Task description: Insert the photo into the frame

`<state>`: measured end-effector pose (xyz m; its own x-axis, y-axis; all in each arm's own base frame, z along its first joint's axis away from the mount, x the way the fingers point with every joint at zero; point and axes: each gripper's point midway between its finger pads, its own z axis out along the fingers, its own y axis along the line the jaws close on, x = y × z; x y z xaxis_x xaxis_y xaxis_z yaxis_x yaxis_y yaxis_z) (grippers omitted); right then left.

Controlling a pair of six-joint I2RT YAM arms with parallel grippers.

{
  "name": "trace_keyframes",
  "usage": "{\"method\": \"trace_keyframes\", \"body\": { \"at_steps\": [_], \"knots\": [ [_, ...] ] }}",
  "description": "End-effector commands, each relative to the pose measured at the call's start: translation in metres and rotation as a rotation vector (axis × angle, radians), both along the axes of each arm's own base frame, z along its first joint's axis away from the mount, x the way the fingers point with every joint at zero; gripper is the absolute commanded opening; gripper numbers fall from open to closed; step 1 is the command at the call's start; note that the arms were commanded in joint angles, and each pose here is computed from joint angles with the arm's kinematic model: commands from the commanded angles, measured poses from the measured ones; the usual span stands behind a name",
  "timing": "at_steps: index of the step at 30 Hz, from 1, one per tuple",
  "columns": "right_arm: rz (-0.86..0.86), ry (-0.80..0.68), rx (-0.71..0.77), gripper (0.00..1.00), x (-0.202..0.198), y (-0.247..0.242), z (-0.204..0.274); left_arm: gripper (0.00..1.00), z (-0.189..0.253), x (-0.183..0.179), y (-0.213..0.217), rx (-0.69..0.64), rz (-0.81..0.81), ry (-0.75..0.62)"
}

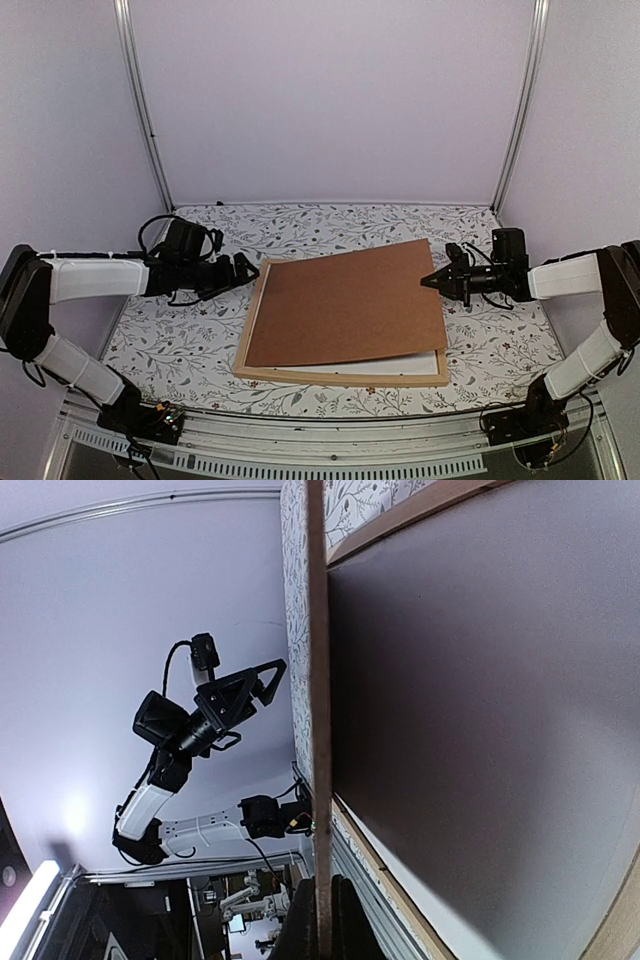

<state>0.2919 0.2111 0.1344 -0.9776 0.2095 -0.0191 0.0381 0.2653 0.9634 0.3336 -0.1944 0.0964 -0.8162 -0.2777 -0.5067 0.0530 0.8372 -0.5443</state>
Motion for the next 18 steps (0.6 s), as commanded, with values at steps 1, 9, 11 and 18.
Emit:
{"method": "trace_keyframes", "body": {
  "at_steps": [1, 9, 11, 18],
  "knots": [
    [0.04, -0.035, 0.015, 0.0, 0.0001, 0.005, 0.0089, 1.0, -0.0024, -0.0003, -0.0082, -0.003, -0.022, -0.006],
    [0.021, -0.06, -0.023, 0.0, 0.0069, 0.0032, 0.009, 1.0, -0.0051, -0.0033, -0.0123, 0.0, -0.032, 0.001],
    [0.02, -0.055, -0.03, 0.0, 0.0062, 0.0027, 0.0075, 1.0, -0.006, -0.0036, -0.0122, 0.002, -0.03, 0.003],
    [0.012, -0.061, -0.064, 0.0, 0.0031, 0.0029, 0.0033, 1.0, -0.0111, -0.0045, -0.0137, 0.017, -0.032, 0.01]
  ]
}}
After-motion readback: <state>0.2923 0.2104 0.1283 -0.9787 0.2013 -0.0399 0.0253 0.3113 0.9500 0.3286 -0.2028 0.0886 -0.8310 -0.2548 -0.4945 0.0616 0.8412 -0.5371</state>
